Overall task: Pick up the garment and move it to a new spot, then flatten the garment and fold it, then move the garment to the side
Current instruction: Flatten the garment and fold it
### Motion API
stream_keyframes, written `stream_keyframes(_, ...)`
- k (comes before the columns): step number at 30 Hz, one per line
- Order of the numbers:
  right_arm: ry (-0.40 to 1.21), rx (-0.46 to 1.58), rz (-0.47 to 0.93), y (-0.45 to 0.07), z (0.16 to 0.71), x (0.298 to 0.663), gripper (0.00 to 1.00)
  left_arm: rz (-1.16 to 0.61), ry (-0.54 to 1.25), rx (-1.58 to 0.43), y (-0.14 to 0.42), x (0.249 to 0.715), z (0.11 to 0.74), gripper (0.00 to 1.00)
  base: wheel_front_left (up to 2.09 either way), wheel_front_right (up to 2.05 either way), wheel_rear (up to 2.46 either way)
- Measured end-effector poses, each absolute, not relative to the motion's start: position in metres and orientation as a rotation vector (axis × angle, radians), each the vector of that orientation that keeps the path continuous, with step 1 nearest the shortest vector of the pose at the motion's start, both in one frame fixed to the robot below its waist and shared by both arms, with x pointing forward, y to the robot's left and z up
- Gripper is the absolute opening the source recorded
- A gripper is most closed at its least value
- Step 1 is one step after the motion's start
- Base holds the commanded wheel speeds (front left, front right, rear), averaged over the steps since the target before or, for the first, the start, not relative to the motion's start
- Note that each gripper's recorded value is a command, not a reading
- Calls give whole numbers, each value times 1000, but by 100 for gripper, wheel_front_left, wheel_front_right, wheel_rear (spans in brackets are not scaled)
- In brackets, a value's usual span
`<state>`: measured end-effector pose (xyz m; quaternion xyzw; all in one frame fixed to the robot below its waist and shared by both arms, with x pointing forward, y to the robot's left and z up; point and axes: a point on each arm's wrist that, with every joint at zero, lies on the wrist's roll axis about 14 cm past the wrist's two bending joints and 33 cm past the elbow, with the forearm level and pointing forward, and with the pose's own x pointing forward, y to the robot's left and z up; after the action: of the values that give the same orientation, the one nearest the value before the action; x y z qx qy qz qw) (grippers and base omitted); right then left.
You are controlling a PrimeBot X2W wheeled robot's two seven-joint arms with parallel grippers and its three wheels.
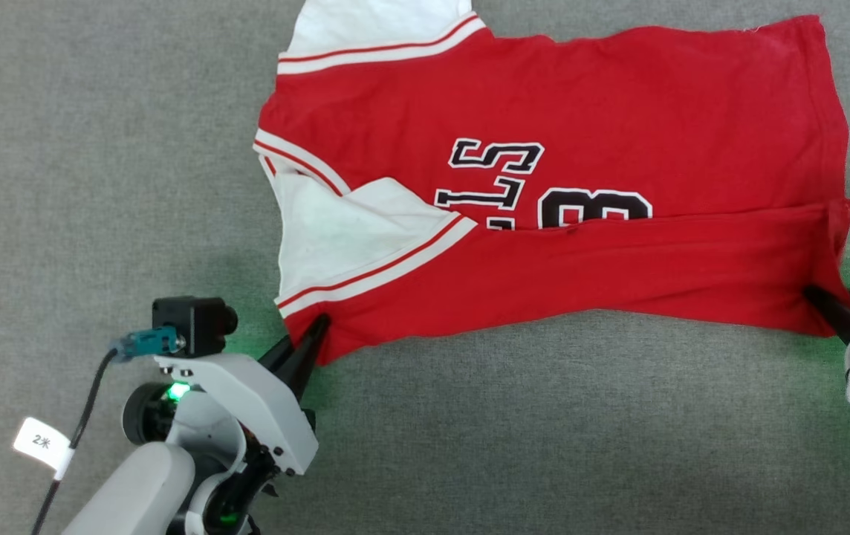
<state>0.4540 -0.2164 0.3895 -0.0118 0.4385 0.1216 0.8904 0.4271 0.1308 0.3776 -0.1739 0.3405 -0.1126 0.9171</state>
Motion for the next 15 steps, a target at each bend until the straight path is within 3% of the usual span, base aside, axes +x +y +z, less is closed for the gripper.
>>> stream_keyframes(15,903,-6,259,-217,410,416,0,-216,704,-340,146,381,394,0,0,0,0)
